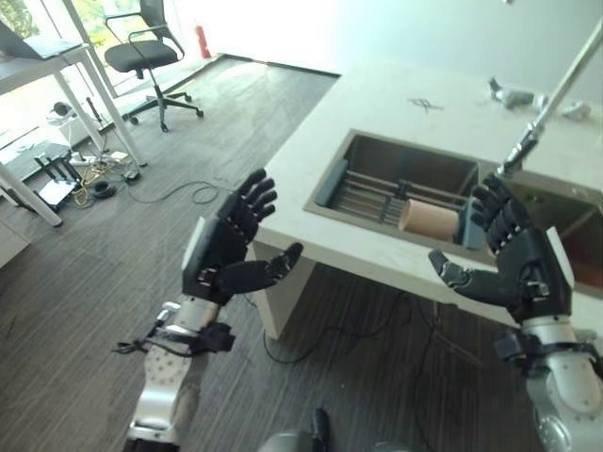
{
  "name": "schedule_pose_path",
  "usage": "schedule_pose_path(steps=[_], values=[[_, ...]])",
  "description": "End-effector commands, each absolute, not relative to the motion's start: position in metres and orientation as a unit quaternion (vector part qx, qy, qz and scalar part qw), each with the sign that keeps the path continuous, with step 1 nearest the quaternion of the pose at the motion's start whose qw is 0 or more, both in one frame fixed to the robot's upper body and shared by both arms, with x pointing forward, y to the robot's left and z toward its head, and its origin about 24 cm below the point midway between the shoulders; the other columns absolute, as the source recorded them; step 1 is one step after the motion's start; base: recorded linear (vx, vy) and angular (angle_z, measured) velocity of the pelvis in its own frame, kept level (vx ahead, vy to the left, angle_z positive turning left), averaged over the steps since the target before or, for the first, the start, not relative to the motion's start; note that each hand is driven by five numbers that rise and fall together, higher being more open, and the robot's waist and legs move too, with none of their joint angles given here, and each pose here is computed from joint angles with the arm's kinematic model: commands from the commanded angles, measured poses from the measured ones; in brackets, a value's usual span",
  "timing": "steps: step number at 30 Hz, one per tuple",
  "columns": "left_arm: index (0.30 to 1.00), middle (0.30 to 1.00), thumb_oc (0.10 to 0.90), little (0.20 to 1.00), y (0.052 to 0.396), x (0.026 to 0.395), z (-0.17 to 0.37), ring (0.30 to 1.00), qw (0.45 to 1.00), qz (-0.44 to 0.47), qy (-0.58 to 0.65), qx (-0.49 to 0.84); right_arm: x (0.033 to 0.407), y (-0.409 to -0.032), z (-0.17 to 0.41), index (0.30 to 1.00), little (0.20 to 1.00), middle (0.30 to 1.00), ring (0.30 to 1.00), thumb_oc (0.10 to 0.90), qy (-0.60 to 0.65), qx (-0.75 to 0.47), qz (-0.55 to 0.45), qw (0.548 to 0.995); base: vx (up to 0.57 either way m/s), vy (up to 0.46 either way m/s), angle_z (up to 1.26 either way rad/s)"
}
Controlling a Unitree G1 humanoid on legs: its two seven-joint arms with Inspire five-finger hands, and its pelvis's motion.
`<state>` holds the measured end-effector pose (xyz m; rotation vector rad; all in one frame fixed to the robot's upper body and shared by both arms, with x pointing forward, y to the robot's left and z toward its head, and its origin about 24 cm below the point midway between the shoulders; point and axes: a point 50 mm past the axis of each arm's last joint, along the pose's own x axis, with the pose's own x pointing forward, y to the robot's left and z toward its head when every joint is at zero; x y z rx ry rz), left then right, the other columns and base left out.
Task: Place the dishes in the dishwasher.
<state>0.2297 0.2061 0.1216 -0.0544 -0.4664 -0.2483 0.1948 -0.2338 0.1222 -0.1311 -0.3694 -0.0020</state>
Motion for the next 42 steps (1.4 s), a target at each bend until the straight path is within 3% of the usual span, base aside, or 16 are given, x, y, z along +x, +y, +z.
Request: schedule_pose_path(steps=[1,12,21,27,37,42], values=[[0.900,0.900,0.800,0.900,0.191,0.225,0.153,0.900,0.936,-0.179,-0.302,-0.015,0.205,-0.231,0.165,0.900,0.900,0.900,0.900,0.800,-0.311,-0.072,0.033,0.947,0.07,0.023,-1.24],[0.900,0.900,0.800,0.900,0.187,0.218,0.169,0.900,0.919,-0.162,-0.360,0.001,0.212,-0.220,0.170,0.900,0.900,0.900,0.900,0.800,-0.329,-0.075,0.038,0.940,0.17,-0.192,-0.41],[0.900,0.900,0.800,0.900,0.182,0.214,0.173,0.900,0.899,-0.217,-0.368,-0.095,0.210,-0.221,0.175,0.900,0.900,0.900,0.900,0.800,-0.334,-0.087,0.032,0.938,0.20,-0.250,-0.04],[0.900,0.900,0.800,0.900,0.199,0.210,0.165,0.900,0.923,-0.137,-0.354,-0.055,0.202,-0.233,0.177,0.900,0.900,0.900,0.900,0.800,-0.327,-0.110,0.024,0.938,0.14,-0.180,-0.15],[0.900,0.900,0.800,0.900,0.201,0.210,0.177,0.900,0.905,-0.147,-0.378,0.127,0.210,-0.230,0.181,0.900,0.900,0.900,0.900,0.800,-0.313,-0.131,0.044,0.939,0.10,0.190,-0.51],[0.900,0.900,0.800,0.900,0.224,0.218,0.200,0.900,0.887,-0.136,-0.379,0.225,0.210,-0.236,0.180,0.900,0.900,0.900,0.900,0.800,-0.300,-0.136,0.037,0.944,0.06,0.166,-0.02]])
